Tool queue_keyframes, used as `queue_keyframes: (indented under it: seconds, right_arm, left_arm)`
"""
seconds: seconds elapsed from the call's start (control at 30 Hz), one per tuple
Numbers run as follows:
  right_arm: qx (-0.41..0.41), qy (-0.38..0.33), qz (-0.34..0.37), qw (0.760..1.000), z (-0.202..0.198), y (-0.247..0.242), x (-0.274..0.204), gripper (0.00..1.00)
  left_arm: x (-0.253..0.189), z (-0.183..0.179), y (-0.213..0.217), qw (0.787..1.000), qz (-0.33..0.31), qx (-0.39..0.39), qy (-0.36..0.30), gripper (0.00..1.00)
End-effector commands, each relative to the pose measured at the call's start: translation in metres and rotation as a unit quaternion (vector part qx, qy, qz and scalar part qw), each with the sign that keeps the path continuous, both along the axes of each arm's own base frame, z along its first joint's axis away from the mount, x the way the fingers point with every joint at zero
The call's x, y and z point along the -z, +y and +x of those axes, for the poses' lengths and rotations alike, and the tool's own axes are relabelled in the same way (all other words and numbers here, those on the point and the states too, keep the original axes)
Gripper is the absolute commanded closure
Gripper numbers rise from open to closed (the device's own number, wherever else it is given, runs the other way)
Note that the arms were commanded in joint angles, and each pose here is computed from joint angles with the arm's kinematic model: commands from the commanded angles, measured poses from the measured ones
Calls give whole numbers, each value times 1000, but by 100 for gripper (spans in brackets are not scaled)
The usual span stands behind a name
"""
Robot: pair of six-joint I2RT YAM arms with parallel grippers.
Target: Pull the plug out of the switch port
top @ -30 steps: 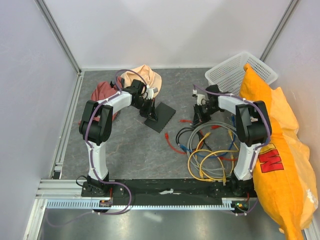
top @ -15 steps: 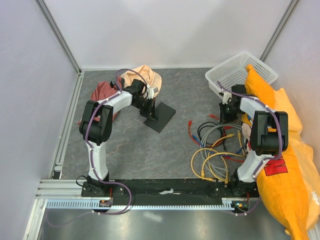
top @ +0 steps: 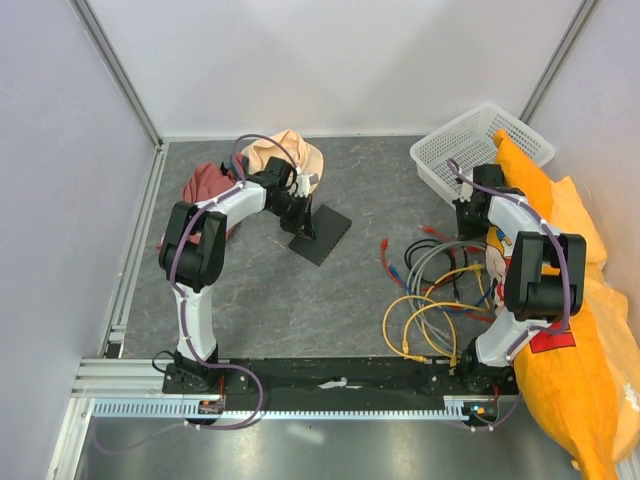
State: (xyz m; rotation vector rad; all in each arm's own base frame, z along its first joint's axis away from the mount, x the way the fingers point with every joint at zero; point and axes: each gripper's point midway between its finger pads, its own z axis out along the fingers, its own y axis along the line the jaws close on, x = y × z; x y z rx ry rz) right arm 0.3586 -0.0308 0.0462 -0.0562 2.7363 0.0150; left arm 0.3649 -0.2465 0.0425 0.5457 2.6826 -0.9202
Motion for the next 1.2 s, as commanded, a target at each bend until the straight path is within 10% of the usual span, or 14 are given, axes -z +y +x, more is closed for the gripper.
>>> queue_keyframes:
  seconds: [0.0, 0.23, 0.33, 0.63, 0.73, 1.03, 1.17]
  right_arm:
    - [83, -29, -143, 986, -9, -59, -29, 100]
    - [0, -94, 37, 995, 18, 11, -56, 44]
    - [-58, -119, 97, 986, 29, 57, -77, 2]
    - [-265, -178, 123, 940, 35, 160, -133, 2]
    - [-318, -205, 98, 921, 34, 204, -152, 2]
    - [-174, -290, 75, 938, 83, 214, -204, 2]
    - [-157, -292, 89, 939, 85, 221, -206, 2]
  left_arm:
    - [-21, 10, 8, 998, 27, 8, -59, 98]
    - [-34, 10, 8, 997, 24, 10, -75, 98]
    - [-45, 13, 7, 996, 20, 12, -90, 98]
    - [-111, 24, 11, 983, 19, 20, -182, 86]
    - [-136, 29, 16, 975, 25, 18, -219, 1]
    - [-201, 45, 58, 950, 48, -72, -299, 0]
    - [-248, 48, 78, 906, 12, -136, -401, 0]
